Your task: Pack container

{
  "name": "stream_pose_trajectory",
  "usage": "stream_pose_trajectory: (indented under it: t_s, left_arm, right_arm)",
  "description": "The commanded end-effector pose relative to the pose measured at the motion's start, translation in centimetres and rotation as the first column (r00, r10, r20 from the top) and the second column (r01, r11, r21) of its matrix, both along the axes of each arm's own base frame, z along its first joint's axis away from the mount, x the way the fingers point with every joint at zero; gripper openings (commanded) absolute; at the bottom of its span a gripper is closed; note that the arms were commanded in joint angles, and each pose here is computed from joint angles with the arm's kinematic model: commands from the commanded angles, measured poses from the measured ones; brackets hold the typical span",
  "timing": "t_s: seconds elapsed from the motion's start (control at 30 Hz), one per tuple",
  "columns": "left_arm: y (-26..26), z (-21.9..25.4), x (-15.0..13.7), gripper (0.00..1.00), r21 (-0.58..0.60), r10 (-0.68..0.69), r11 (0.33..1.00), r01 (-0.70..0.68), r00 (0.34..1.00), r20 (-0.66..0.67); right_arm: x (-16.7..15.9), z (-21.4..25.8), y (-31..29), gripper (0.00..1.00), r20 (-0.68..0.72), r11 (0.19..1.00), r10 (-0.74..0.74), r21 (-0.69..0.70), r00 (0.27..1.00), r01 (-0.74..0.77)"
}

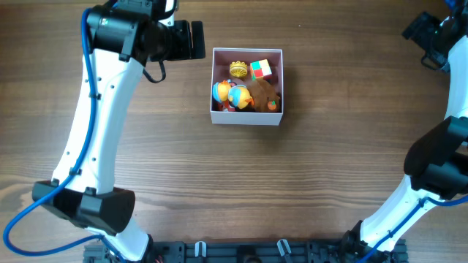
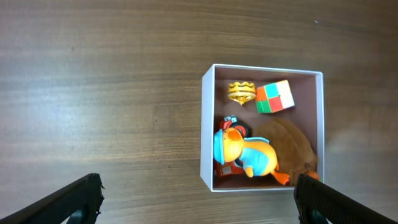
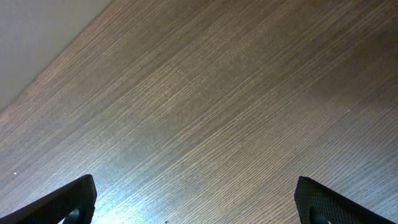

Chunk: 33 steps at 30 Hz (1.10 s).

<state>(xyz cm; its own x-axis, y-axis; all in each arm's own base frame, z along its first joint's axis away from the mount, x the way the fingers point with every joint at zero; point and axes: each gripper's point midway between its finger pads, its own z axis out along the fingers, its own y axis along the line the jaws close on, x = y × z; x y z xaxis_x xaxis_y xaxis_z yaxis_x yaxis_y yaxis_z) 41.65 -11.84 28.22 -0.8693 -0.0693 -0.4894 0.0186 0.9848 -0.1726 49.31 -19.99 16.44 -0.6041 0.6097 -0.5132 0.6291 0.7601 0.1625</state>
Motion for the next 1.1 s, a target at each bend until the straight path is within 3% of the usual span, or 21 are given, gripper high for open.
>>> stream_pose_trajectory:
  t_s: [0.0,0.33,0.47,0.53,0.63,0.77,0.87,0.97,1.07]
  left_arm:
    - [0.1,-0.7,0.2,1.0,-0.027,0.088,0.996,-0.089,0.996,-0.031]
    - [0.6,-1.6,-1.4,1.0,-0.001,0.09,0.996,-0.091,0.991,-0.101]
    - [2.4,-1.8,-1.4,1.0,0.084,0.131,0.989,-0.123,0.987,-0.092]
    - [3.9,-1.0,-0.7,1.0,0.156,0.176,0.973,-0.17,0.984,-0.025]
    - [5.2,2.1,-0.4,1.0,0.169,0.213,0.959,-0.228,0.971,0.106]
    - [5.0,4.8,0.2,1.0,0.174,0.085,0.974,-0.141,0.952,0.295]
    - [5.3,3.6,0.0,1.0,0.103,0.097,0.984,-0.147,0.917,0.387]
    - [6.5,2.8,-2.1,1.0,-0.003,0.113,0.992,-0.127,0.866,0.488]
    - [8.5,1.4,-6.1,1.0,-0.068,0.139,0.99,-0.122,0.824,0.549]
  right_arm:
    - [0.3,-0.7,0.3,1.0,-0.012,1.0,0.017,0.003,1.0,-0.017]
    - [0.3,-0.7,0.3,1.0,-0.012,1.0,0.016,0.003,1.0,-0.016]
    - [0.3,-0.7,0.3,1.0,-0.012,1.0,0.017,0.003,1.0,-0.017]
    - [0.3,-0.7,0.3,1.0,-0.012,1.0,0.017,0.003,1.0,-0.017]
    - [0.3,-0.7,0.3,1.0,-0.012,1.0,0.016,0.003,1.0,-0.016]
    - [0.3,-0.7,0.3,1.0,-0.012,1.0,0.017,0.003,1.0,-0.017]
    - [0.3,-0.7,0.3,1.0,-0.012,1.0,0.017,0.003,1.0,-0.017]
    - [0.3,-0.7,0.3,1.0,-0.012,1.0,0.016,0.003,1.0,-0.016]
    - [0.3,-0.7,0.3,1.0,-0.012,1.0,0.017,0.003,1.0,-0.017]
